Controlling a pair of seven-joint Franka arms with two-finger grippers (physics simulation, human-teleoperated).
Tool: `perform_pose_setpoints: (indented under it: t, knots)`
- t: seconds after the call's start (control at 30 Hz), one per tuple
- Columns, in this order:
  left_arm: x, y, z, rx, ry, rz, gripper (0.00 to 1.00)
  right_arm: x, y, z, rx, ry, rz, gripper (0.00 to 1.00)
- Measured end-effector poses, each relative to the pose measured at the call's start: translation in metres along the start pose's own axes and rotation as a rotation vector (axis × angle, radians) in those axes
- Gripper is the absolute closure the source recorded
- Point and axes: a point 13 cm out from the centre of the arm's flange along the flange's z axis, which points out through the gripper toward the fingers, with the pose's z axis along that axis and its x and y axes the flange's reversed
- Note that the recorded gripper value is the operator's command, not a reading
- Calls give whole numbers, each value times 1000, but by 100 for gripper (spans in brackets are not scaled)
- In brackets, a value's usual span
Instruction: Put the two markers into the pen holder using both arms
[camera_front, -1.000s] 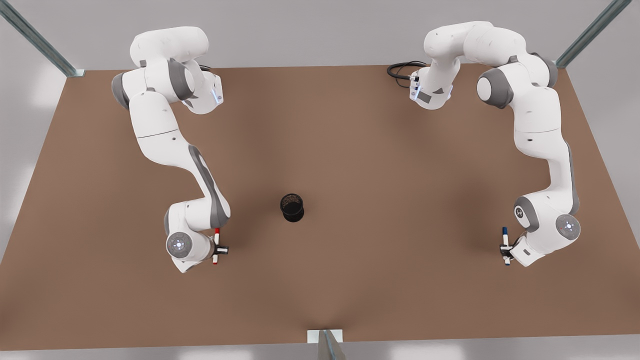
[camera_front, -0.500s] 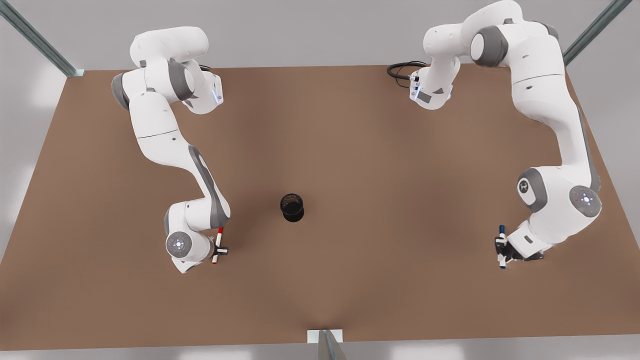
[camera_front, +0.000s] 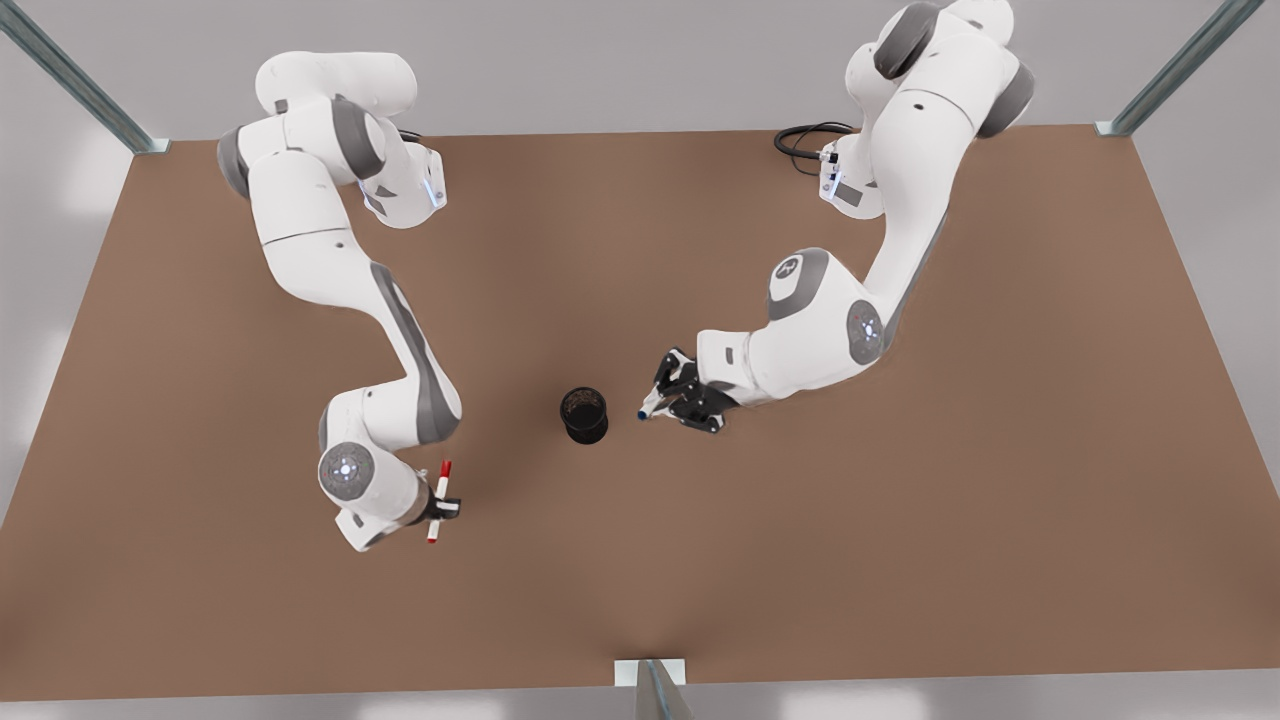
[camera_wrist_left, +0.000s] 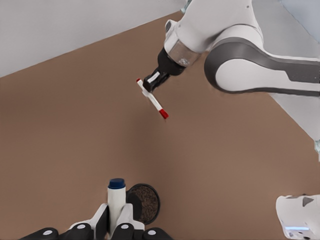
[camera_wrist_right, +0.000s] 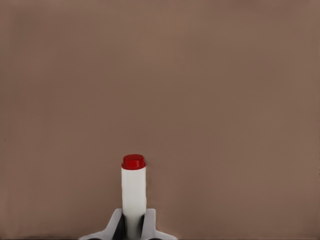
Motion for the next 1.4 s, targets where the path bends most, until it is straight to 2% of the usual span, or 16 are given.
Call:
perform_pose_setpoints:
  t: [0.17, 0.37, 0.57, 0.83, 0.87, 0.9, 0.93, 1.03, 1.1, 1.17, 1.27, 1.33, 1.4]
  knots:
    - [-28, -56, 88, -34, -172, 115, 79, -3, 36, -55, -47, -57, -27, 75]
    - [-42, -45, 117, -133, -322, 168, 79, -3, 34, -127, -57, -107, -19, 76]
    - [-28, -38, 137, -183, -353, 194, 75, 43, 24, -150, -27, -65, -25, 76]
    - [9, -15, 184, -236, -340, 209, 74, 46, 28, -126, -26, -69, -31, 76]
    - [13, -13, 190, -241, -338, 211, 70, 45, 29, -124, -26, -73, -32, 76]
    - [17, -11, 195, -245, -338, 214, 30, 44, 29, -123, -24, -77, -34, 75]
    - [18, -11, 198, -250, -340, 217, 21, 44, 29, -122, -23, -80, -35, 75]
    - [21, -8, 202, -260, -346, 225, 20, 42, 28, -121, -21, -89, -36, 75]
    - [18, -6, 199, -267, -355, 229, 0, 41, 28, -121, -21, -94, -37, 75]
    - [-6, 26, 149, -289, -386, 201, 0, 40, 29, -121, -21, -98, -38, 75]
    - [-42, 113, 9, -318, -401, 130, 0, 43, 56, -129, -42, -122, -72, 76]
    - [-26, 194, -84, -342, -320, 83, 0, 59, 118, -140, -57, -168, -158, 75]
    - [4, 232, -157, -365, -163, 82, 0, 76, 172, -153, -78, -221, -230, 75]
